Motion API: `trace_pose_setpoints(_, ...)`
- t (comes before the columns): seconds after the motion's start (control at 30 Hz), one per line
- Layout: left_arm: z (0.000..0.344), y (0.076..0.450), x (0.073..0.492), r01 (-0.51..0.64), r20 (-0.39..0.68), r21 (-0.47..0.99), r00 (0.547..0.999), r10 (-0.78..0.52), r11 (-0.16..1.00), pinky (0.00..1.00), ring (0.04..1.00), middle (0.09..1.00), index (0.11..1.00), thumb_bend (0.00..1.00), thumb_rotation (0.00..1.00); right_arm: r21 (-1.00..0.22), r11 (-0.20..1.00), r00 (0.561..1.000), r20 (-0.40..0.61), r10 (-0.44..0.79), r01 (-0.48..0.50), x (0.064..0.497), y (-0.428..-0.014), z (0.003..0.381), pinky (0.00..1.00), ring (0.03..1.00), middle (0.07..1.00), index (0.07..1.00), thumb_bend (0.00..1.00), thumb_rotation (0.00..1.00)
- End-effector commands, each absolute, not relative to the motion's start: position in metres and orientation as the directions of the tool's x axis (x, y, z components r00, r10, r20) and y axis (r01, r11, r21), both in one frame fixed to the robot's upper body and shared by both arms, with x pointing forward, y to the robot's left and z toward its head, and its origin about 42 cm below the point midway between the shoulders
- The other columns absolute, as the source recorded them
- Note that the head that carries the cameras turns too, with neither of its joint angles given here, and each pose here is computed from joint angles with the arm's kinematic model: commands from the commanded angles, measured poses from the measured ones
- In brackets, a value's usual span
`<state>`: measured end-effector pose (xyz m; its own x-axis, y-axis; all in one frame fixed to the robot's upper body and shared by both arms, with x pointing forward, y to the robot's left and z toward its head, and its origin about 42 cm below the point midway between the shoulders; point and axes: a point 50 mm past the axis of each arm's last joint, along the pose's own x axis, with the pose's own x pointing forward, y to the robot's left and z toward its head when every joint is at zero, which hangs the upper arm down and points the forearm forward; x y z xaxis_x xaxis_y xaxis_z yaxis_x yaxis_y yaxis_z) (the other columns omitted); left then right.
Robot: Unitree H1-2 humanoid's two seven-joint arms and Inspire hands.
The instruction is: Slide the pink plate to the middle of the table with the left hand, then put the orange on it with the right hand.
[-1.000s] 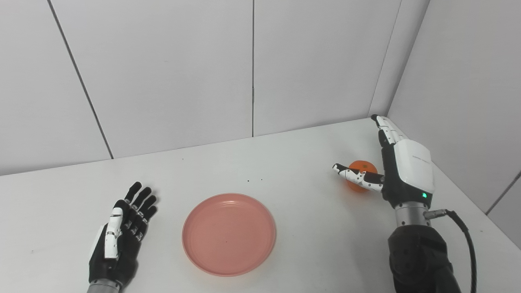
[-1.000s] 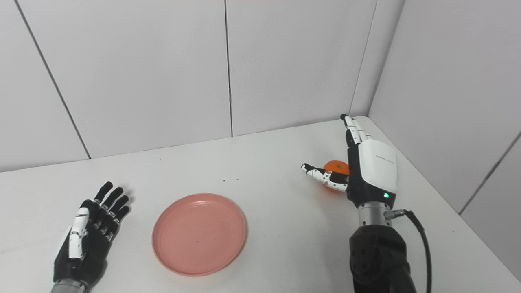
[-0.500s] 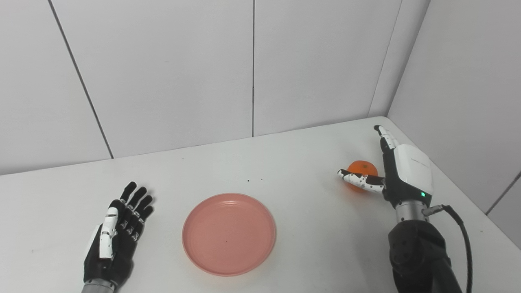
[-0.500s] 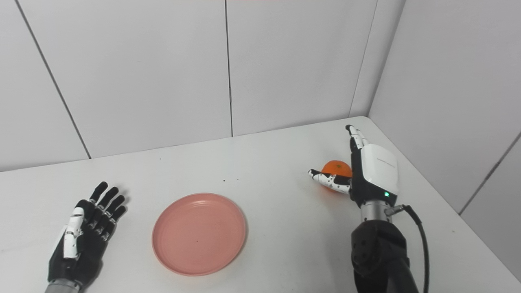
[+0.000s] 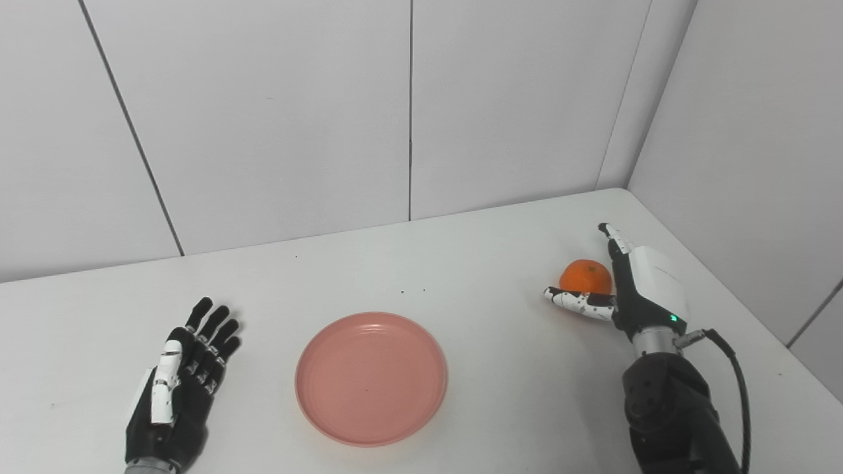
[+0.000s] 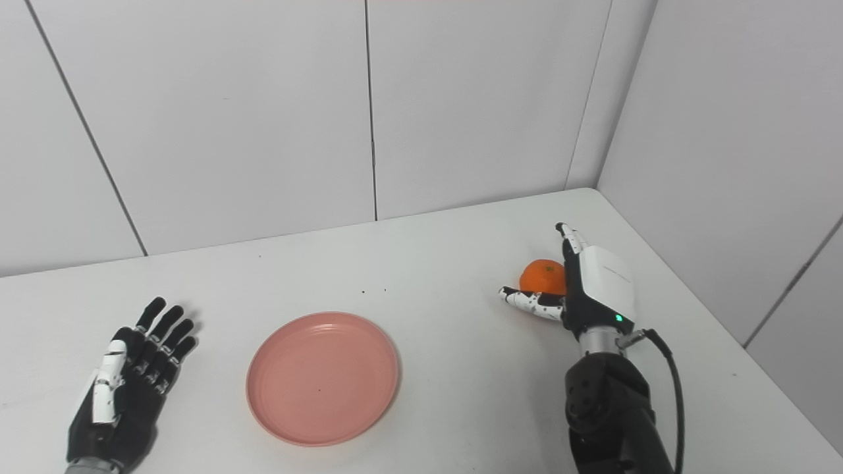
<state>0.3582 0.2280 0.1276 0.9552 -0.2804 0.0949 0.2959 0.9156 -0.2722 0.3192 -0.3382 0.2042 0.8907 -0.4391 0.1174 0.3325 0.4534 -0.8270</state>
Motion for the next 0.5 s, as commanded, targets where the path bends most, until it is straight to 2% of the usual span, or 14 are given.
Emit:
trace_pose_setpoints(0.0,0.118,0.232,0.351,0.294,0.052,-0.285,0.955,-0.291,0.912,0.97,0.941,0.95,0.937,0.32,1.0,-0.809,0.431,0.87,0.188,-0.455,0.4,0.327,-0.349,0.223,0.73,0.863,0.917,0.908,1.0,0.46)
trace_pose_setpoints(0.13,0.118,0.233,0.35,0.288,0.047,-0.287,0.957,-0.287,0.913,0.97,0.941,0.949,0.937,0.32,1.0,-0.782,0.481,0.873,0.158,-0.462,0.397,0.331,-0.352,0.219,0.74,0.872,0.926,0.915,1.0,0.42)
trace_pose_setpoints(0.47,0.118,0.235,0.35,0.288,0.045,-0.299,0.957,-0.288,0.91,0.98,0.953,0.957,0.944,0.31,1.0,-0.774,0.499,0.87,0.133,-0.475,0.39,0.337,-0.361,0.214,0.74,0.872,0.924,0.913,1.0,0.4)
